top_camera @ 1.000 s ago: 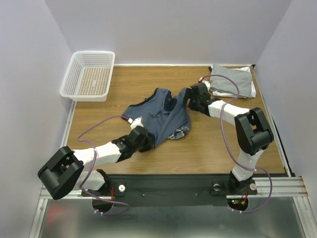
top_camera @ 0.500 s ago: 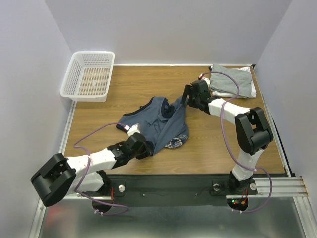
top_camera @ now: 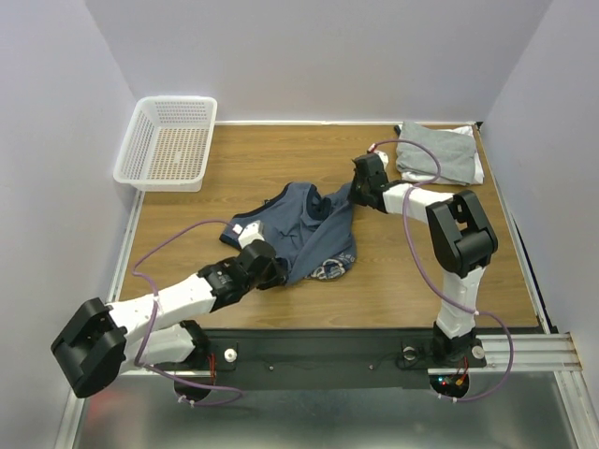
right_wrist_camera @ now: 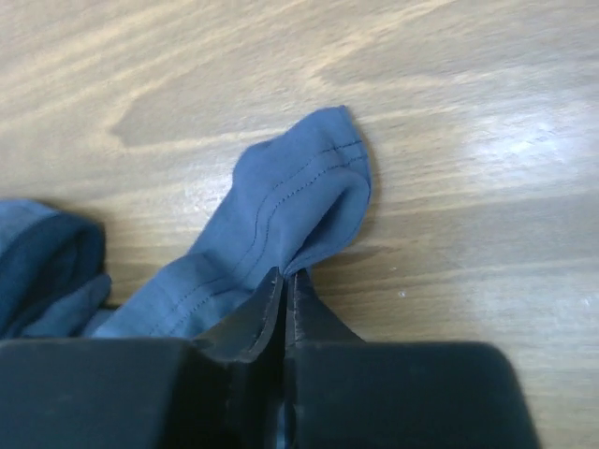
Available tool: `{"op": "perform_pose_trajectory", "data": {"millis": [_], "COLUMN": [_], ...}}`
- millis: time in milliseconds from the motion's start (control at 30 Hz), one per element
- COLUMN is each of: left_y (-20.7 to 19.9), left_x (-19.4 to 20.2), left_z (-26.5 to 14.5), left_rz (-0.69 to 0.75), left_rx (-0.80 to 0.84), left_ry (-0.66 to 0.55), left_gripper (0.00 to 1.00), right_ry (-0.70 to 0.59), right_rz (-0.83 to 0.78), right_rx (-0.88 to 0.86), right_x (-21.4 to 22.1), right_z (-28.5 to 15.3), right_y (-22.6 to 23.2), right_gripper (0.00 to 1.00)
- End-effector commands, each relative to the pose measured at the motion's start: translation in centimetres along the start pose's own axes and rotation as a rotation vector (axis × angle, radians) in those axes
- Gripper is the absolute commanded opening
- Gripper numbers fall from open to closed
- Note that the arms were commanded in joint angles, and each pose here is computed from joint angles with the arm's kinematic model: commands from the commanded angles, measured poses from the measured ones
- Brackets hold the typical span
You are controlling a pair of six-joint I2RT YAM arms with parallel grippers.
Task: Fold and stack the tank tops
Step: Flatten the tank top out
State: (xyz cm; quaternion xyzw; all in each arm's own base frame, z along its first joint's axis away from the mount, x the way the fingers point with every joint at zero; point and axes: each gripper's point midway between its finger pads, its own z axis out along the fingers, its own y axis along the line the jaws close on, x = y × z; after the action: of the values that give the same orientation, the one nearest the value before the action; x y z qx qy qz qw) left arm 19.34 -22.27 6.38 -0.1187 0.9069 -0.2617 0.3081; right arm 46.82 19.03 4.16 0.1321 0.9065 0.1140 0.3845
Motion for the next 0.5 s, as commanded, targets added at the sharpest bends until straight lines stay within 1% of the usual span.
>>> {"op": "perform_pose_trajectory", "data": {"millis": [0, 33, 67, 100, 133, 167, 200, 233, 267, 300, 333, 367, 467], "left_y": [-4.0, -3.6, -5.5, -6.0, -5.5, -6.1, -7.9, -8.0, -8.3, -10.1, -10.4, -12.0, -13.1], "left_x": [-6.3, -8.3, -10.9, -12.8, -15.3, -17.0, -20.0, -22.2, -23.7, -26.1, -27.2, -29.0, -30.8], "left_z": [-2.9, -3.5, -4.9, -5.7, -6.4, -7.3, -9.3, -10.4, -10.9, -13.1, -13.2, -15.2, -16.6], "left_rz": [0.026, 0.042, 0.035, 0.039, 0.045, 0.050, 0.040, 0.033, 0.058, 0.053, 0.062, 0.069, 0.077], "left_rx": [0.037, 0.007, 0.040, 0.045, 0.015, 0.021, 0.057, 0.047, 0.033, 0.067, 0.053, 0.084, 0.081], "left_ry": [-0.168, -0.218, -0.275, -0.317, -0.368, -0.401, -0.467, -0.516, -0.544, -0.605, -0.615, -0.664, -0.707], "left_gripper": [0.00, 0.00, 0.00, 0.00, 0.00, 0.00, 0.00, 0.00, 0.00, 0.00, 0.00, 0.00, 0.00], "right_ry": [-0.168, -0.241, -0.282, -0.333, -0.410, -0.451, -0.505, -0.543, -0.613, -0.655, -0.711, -0.736, -0.803], "right_rz": [0.036, 0.049, 0.048, 0.056, 0.073, 0.079, 0.082, 0.089, 0.096, 0.106, 0.113, 0.115, 0.119], "right_rx": [0.005, -0.005, -0.003, 0.013, -0.014, -0.014, -0.003, -0.009, -0.036, -0.036, -0.062, -0.070, -0.087], "right_x": [-6.0, -8.7, -10.3, -12.0, -14.9, -16.3, -18.0, -19.3, -21.6, -22.9, -24.5, -25.3, -27.1], "right_z": [-3.0, -5.3, -6.6, -8.0, -11.3, -12.8, -14.6, -16.3, -19.5, -21.1, -23.8, -25.1, -28.4], "right_y": [0.6, 1.1, 1.1, 0.9, 1.6, 1.7, 1.4, 1.6, 2.1, 2.0, 2.5, 2.6, 2.8], "right_gripper": [0.00, 0.00, 0.00, 0.00, 0.00, 0.00, 0.00, 0.00, 0.00, 0.00, 0.00, 0.00, 0.00]}}
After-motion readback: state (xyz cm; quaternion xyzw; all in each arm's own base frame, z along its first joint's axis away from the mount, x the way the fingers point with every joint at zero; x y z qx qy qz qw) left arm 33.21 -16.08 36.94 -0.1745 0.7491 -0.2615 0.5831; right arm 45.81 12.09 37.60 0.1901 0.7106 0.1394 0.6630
